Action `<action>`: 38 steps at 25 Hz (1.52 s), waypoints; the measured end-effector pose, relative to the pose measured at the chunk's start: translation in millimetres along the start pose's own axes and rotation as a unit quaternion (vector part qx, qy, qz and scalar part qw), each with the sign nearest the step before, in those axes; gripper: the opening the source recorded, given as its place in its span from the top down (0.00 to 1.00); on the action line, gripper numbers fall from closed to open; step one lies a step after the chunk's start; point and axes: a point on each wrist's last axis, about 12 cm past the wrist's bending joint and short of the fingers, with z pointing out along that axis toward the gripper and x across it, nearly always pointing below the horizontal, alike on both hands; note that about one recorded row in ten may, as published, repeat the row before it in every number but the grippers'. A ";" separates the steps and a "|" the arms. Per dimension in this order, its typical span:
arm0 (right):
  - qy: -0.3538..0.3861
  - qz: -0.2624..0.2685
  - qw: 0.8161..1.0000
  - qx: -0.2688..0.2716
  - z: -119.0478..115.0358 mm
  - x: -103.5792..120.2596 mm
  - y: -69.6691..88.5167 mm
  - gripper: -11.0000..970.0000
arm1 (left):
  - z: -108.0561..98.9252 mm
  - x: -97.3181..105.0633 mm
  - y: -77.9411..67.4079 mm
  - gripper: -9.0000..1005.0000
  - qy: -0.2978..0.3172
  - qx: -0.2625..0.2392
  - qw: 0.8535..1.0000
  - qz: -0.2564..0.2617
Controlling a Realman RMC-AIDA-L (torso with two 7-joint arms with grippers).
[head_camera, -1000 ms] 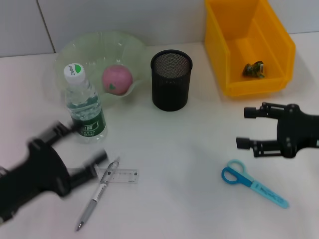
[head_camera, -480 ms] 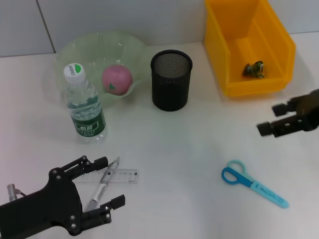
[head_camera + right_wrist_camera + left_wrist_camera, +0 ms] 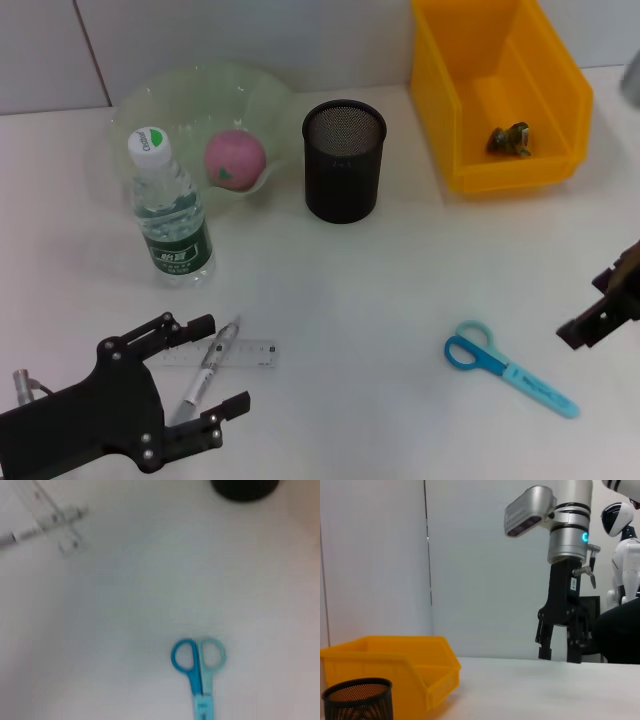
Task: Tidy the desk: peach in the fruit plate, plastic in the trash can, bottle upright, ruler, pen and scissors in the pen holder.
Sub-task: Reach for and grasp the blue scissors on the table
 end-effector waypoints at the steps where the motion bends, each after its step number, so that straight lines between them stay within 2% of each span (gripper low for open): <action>1: 0.011 -0.003 1.000 0.004 2.5 -2.3 2.0 0.18 | 0.1 0.1 -0.1 0.21 0.000 0.000 1.000 0.002; 6: 0.050 -0.010 0.998 0.025 15.0 -13.2 12.3 0.18 | 0.8 1.0 -0.9 0.21 0.001 0.002 1.000 0.009; 17: 0.067 -0.010 0.997 0.038 44.4 -23.1 13.3 0.18 | 2.6 4.1 -0.4 0.21 0.002 0.004 1.000 0.000; 21: 0.073 -0.026 0.996 0.047 54.8 -27.7 21.2 0.18 | 2.8 4.0 -0.6 0.21 0.002 0.005 1.000 0.000; 26: 0.083 -0.030 0.995 0.056 65.7 -27.7 27.5 0.19 | 2.9 4.1 -0.8 0.21 0.002 0.006 1.000 0.001; 38: 0.094 -0.010 0.994 0.063 89.7 -27.3 29.4 0.19 | 2.6 5.4 -3.2 0.21 0.000 0.007 1.000 0.007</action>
